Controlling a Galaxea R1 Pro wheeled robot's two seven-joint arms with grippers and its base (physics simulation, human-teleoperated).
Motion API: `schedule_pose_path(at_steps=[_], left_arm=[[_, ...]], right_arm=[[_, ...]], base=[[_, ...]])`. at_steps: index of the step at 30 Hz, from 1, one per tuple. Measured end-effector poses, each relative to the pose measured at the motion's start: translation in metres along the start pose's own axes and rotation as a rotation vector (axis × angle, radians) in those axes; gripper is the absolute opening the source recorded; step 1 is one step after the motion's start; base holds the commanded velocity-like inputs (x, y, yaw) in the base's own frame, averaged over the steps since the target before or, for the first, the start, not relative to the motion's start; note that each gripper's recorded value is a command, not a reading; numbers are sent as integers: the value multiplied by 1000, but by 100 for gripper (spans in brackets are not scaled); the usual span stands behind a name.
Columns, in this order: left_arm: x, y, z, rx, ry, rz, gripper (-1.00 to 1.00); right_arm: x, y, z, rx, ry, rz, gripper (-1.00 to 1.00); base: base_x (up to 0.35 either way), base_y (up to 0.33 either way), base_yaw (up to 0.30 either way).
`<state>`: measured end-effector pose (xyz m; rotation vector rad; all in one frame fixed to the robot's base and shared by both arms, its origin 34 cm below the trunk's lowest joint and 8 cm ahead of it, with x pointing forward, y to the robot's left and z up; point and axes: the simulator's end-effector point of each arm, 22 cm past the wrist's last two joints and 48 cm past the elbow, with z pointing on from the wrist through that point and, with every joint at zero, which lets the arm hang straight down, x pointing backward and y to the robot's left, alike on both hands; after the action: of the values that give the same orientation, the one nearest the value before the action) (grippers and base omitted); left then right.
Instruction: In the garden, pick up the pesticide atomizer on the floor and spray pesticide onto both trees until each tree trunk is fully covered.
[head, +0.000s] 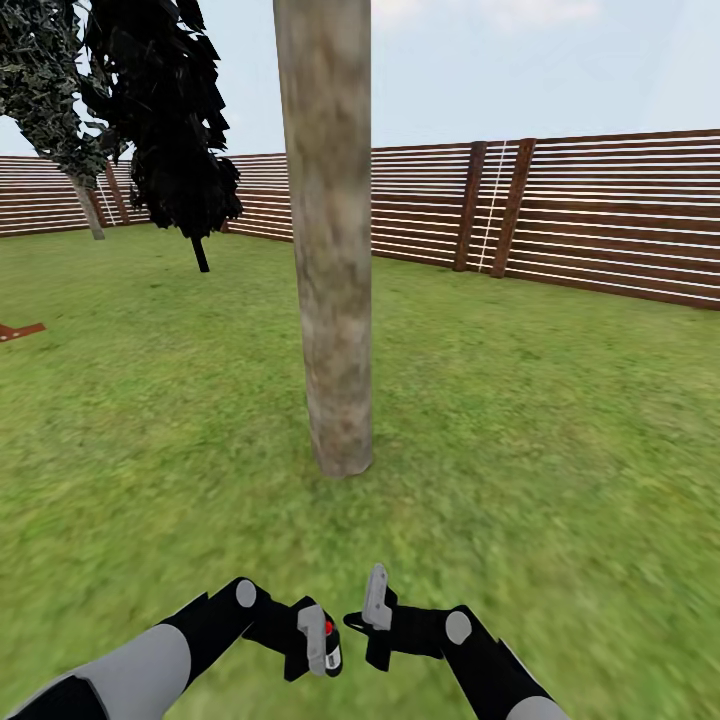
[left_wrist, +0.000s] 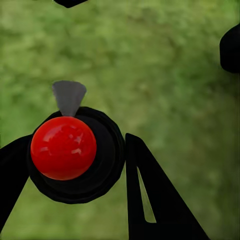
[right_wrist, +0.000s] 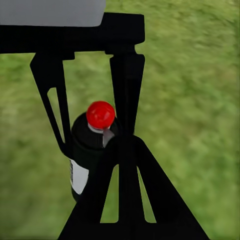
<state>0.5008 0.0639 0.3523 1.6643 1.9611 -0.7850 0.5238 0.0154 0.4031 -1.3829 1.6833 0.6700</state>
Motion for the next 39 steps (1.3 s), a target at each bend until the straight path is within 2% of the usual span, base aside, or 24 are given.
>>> schedule_pose_path(at_steps=[28, 33, 39], left_arm=[[-16, -1, 5, 6, -23, 18, -100], [-26, -1, 5, 6, -71, -5, -100], [-27, -3, 4, 15, -74, -7, -100]], right_arm=[[-2, 1, 2, -2, -3, 0, -100], [-2, 1, 2, -2, -3, 0, -100], [-2, 1, 2, -2, -3, 0, -100]], base=[[0, 0, 0], [0, 0, 0], [0, 0, 0]])
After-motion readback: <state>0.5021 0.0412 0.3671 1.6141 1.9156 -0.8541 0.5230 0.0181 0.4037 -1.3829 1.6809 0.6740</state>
